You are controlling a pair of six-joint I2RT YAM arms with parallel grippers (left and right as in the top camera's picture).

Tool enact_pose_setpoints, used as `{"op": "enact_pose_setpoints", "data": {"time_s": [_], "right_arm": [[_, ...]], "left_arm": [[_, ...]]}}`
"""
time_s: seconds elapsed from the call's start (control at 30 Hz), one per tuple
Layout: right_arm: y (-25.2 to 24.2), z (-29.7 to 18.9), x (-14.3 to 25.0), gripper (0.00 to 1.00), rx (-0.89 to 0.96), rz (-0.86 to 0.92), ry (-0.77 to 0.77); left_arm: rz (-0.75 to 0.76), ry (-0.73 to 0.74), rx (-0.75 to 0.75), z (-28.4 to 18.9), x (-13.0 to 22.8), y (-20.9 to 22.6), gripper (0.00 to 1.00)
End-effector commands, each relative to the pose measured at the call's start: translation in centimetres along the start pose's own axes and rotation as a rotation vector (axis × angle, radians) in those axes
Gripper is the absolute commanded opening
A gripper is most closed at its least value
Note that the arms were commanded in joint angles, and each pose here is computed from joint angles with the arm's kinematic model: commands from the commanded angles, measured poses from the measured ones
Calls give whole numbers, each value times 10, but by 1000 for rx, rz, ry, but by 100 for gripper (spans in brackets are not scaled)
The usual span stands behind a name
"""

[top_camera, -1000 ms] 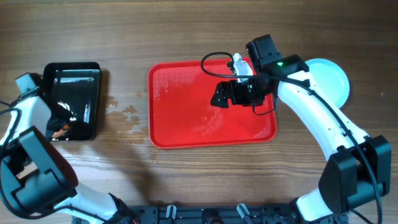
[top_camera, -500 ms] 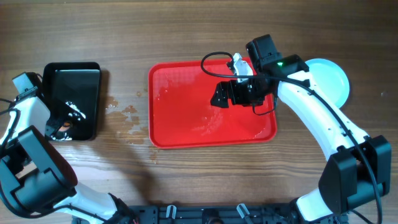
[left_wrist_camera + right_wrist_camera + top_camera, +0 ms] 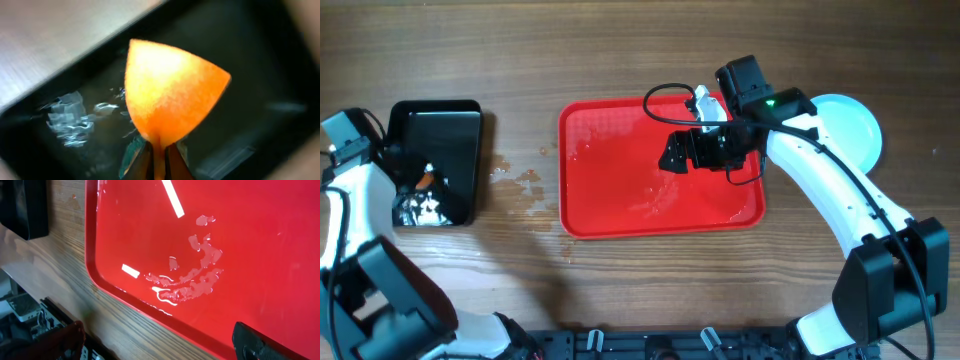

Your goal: Clean dirty plates on tray and stack at the side

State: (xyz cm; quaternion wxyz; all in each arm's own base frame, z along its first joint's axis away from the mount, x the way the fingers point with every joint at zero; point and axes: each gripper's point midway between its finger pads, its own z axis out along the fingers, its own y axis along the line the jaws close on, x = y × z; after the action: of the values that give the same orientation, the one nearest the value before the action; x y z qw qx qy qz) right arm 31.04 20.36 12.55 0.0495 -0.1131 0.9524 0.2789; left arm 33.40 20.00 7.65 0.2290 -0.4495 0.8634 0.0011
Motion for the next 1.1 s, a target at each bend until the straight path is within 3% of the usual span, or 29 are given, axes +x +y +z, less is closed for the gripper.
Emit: {"op": "enact_pose_setpoints", "data": {"time_s": [0.0,0.13,0.57,0.6,0.67,0.8,0.97,1.07], "right_arm": [[1,-2,0,95,5,-29,-9],[1,-2,0,95,5,-28,-8],[1,-2,1,95,6,-26,-4],[1,-2,1,95,6,-27,-4],[1,-2,1,95,6,-27,-5],[1,-2,1,95,6,-27,-5],[1,-2,2,95,6,-26,-2],[1,-2,2,95,6,-25,-2]], "left_arm": [[14,92,392,-22,9,-68,4],[26,135,536,-32,15,-91,4],[-18,235,432,9,34,-69,11],[-24,228,398,11,33,-62,16],[-35,220,354,14,31,-52,38],[-70,223,332,14,29,-39,41],[-105,232,315,14,27,-26,29],[-106,235,323,13,28,-27,28]]}}
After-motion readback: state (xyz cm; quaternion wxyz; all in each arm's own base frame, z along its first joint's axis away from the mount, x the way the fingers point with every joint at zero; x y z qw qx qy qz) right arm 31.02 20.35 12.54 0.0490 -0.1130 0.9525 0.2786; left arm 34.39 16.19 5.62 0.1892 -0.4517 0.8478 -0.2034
